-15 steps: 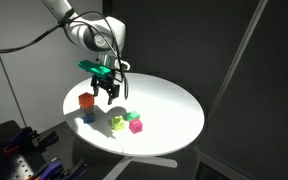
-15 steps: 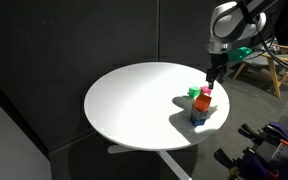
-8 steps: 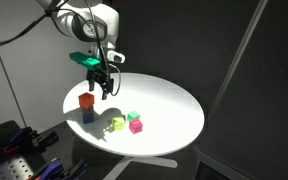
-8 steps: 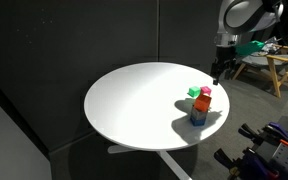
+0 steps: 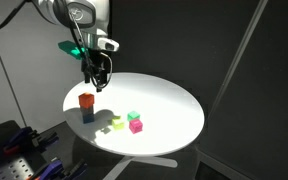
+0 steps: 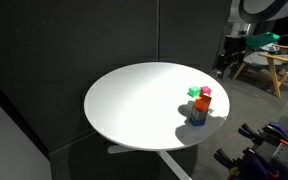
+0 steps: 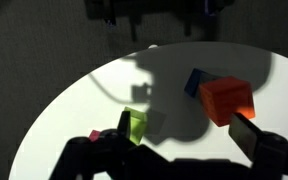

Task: Put the yellow block on the table

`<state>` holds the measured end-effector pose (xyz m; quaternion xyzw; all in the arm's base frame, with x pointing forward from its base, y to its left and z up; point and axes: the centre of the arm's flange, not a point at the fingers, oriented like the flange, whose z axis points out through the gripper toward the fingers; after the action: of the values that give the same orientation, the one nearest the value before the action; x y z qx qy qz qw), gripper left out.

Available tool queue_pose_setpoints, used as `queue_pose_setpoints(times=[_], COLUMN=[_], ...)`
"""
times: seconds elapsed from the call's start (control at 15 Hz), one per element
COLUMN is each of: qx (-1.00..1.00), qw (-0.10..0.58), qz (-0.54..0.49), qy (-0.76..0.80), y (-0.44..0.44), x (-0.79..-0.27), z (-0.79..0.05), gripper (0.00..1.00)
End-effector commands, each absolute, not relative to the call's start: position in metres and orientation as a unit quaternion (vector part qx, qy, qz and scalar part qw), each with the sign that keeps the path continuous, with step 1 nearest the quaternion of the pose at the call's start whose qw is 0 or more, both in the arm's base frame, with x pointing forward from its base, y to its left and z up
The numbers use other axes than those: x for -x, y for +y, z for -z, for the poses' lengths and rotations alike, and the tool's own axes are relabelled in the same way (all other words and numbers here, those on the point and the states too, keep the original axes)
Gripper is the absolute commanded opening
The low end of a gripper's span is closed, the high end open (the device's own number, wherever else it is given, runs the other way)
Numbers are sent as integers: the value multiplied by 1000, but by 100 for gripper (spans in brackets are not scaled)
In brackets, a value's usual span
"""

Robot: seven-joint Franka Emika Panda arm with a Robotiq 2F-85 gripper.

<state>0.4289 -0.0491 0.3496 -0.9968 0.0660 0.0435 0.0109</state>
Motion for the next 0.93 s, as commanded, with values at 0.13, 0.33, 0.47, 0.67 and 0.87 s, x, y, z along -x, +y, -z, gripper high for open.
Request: queue_pose_setpoints(times=[0.13, 0.33, 0.47, 0.67, 0.87], qx=[997, 998, 999, 999, 999], qw=[5, 5, 7, 7, 6], qz=[-29, -23, -25, -26, -23], qy=[65, 56, 47, 36, 26], y=[-31, -24, -19, -13, -6], x=[-402, -395, -391, -385, -377], z=[-379, -388, -394, -402, -409], gripper=[100, 100, 100, 100, 100])
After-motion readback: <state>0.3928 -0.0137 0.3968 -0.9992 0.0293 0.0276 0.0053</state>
